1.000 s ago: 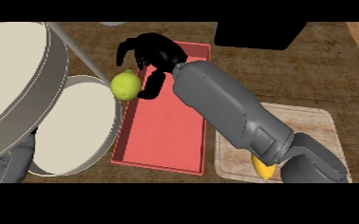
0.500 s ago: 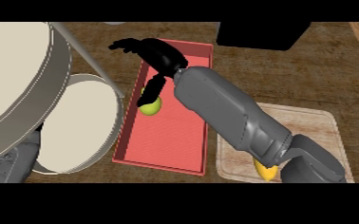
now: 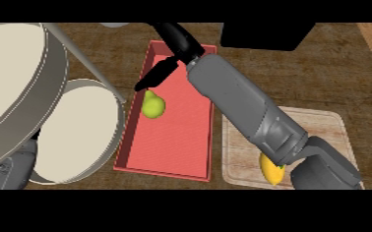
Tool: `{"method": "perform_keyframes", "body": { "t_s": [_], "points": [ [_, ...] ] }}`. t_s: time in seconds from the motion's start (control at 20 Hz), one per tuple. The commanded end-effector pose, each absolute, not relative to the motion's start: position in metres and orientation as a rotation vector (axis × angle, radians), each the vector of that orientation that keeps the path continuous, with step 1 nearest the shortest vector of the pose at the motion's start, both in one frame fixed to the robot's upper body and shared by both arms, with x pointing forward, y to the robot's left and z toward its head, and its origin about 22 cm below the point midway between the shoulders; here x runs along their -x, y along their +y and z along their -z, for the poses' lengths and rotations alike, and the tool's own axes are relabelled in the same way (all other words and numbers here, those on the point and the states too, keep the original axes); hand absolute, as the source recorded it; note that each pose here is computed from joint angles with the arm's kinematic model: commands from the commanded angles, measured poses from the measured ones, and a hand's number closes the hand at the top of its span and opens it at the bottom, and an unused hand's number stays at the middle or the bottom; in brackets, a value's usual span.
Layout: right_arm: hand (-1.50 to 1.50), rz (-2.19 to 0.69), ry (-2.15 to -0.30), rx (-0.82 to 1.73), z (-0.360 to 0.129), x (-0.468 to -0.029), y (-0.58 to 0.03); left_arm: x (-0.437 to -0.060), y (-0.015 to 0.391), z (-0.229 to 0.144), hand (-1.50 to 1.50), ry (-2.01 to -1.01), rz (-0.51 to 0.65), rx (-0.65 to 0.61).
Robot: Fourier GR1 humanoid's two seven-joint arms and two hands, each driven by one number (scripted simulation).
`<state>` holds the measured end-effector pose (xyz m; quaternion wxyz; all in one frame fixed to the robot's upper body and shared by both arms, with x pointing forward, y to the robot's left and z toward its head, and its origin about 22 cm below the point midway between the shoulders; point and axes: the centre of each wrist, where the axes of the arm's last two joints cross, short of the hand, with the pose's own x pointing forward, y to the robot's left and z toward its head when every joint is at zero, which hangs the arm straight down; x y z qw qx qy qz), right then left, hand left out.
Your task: Pick the pear from the cutting board and place it in the cardboard box
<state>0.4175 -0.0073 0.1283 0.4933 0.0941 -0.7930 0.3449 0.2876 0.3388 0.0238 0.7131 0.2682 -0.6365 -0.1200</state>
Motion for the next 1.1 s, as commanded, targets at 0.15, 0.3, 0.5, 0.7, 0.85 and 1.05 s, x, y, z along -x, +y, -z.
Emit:
{"method": "perform_keyframes", "body": {
  "t_s": [0.15,0.3,0.5,0.7,0.85,1.05],
  "points": [
    [-1.50,-0.679,-1.921,-0.338,-0.130,-0.450,-0.068,-0.275,0.341,-0.024,0.00,-1.387,0.245,-0.612],
    [-1.50,-0.629,-1.905,-0.283,-0.137,-0.465,-0.111,-0.270,0.338,-0.008,0.00,-1.391,0.241,-0.601],
    [-1.50,-0.620,-1.903,-0.246,-0.148,-0.474,-0.152,-0.281,0.335,-0.015,0.00,-1.407,0.235,-0.628],
    [-1.50,-0.635,-1.899,-0.189,-0.152,-0.477,-0.220,-0.276,0.348,-0.027,0.00,-1.412,0.246,-0.609],
    [-1.50,-0.656,-1.912,-0.177,-0.147,-0.476,-0.232,-0.282,0.341,-0.020,0.00,-1.427,0.258,-0.591],
    [-1.50,-0.742,-1.894,-0.151,-0.162,-0.471,-0.287,-0.286,0.335,-0.026,0.00,-1.436,0.268,-0.601]
  ]
}}
